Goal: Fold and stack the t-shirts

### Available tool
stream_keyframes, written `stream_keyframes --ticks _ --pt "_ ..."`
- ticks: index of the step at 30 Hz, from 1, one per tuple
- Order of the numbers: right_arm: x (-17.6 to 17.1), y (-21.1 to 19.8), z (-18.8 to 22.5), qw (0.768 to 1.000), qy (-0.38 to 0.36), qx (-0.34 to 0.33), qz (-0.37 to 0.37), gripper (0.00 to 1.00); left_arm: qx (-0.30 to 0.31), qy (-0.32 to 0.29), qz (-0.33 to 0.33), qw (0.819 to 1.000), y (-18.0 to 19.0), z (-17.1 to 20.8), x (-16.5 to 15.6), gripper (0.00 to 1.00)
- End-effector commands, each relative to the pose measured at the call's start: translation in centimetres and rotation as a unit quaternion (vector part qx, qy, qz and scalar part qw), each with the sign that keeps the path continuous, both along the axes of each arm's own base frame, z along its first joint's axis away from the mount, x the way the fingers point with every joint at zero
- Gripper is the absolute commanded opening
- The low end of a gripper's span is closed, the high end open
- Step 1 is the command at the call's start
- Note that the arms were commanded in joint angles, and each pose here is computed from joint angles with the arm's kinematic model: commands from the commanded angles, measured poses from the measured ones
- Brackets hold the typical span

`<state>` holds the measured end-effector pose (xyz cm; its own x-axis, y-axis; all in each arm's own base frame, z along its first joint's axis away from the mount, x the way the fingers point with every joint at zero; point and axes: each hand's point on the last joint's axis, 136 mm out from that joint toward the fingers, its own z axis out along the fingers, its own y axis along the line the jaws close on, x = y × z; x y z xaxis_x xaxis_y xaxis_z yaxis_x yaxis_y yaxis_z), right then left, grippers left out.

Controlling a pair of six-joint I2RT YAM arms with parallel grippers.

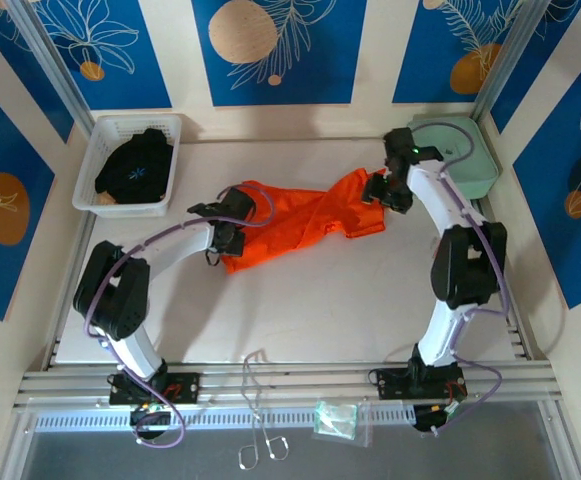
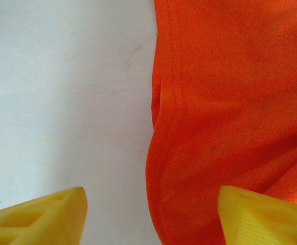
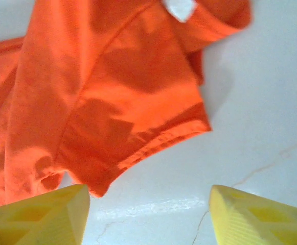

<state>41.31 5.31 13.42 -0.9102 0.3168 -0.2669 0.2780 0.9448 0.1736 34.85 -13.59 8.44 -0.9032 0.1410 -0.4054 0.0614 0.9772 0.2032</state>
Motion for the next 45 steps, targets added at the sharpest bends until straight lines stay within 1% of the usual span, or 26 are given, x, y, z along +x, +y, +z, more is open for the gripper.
stream_keyframes --ticks 1,3,7,14,17,20,25,26,30,33,35,41,45 --pt "-0.1 -1.0 -4.9 0.998 0.035 0.039 -0.030 0.55 -0.021 -0.017 0.007 1.000 -0.1 1.9 0.2 0.71" --pt "0.0 -1.4 -6.5 0.997 0.046 0.049 -0.038 0.51 -0.027 -0.013 0.008 1.000 -0.2 1.8 0.1 0.71" --pt "0.6 -1.4 -8.6 0.995 0.064 0.055 -0.045 0.47 -0.039 -0.006 0.012 0.999 -0.3 1.2 -0.6 0.71" --pt "1.7 -1.3 -10.7 0.995 0.079 0.044 -0.052 0.44 -0.043 0.005 0.017 0.999 -0.2 0.1 -1.3 0.71" --pt "1.8 -1.4 -11.3 0.994 0.085 0.035 -0.054 0.41 -0.045 0.006 0.018 0.999 -0.2 -0.2 -1.4 0.71" --pt "1.8 -1.5 -12.1 0.993 0.093 0.031 -0.057 0.30 -0.047 0.007 0.017 0.999 -0.3 -0.4 -1.3 0.71" --pt "1.7 -1.3 -12.3 0.994 0.095 0.028 -0.055 0.01 -0.048 0.010 0.017 0.999 -0.3 -0.8 -1.4 0.70" --pt "1.7 -1.2 -12.0 0.994 0.093 0.028 -0.052 0.00 -0.048 0.010 0.016 0.999 -0.3 -0.9 -1.5 0.69" --pt "1.5 -0.4 -9.7 0.997 0.073 0.016 -0.033 0.00 -0.052 0.016 0.017 0.998 -0.4 -1.4 -1.9 0.58" --pt "0.7 0.3 -7.4 0.998 0.054 0.005 -0.018 0.00 -0.059 0.021 0.018 0.998 -0.4 -1.9 -2.4 0.50" --pt "0.0 0.6 -5.7 0.999 0.039 -0.002 -0.012 0.00 -0.061 0.023 0.019 0.998 -0.3 -2.2 -2.6 0.47" --pt "-3.7 0.8 -2.0 1.000 0.005 -0.005 -0.010 0.00 -0.057 0.029 0.019 0.998 -0.2 -2.9 -2.8 0.34" --pt "-6.3 0.5 -0.7 1.000 -0.007 -0.005 -0.013 0.00 -0.072 0.031 0.017 0.997 -0.7 -3.0 -2.8 0.22"
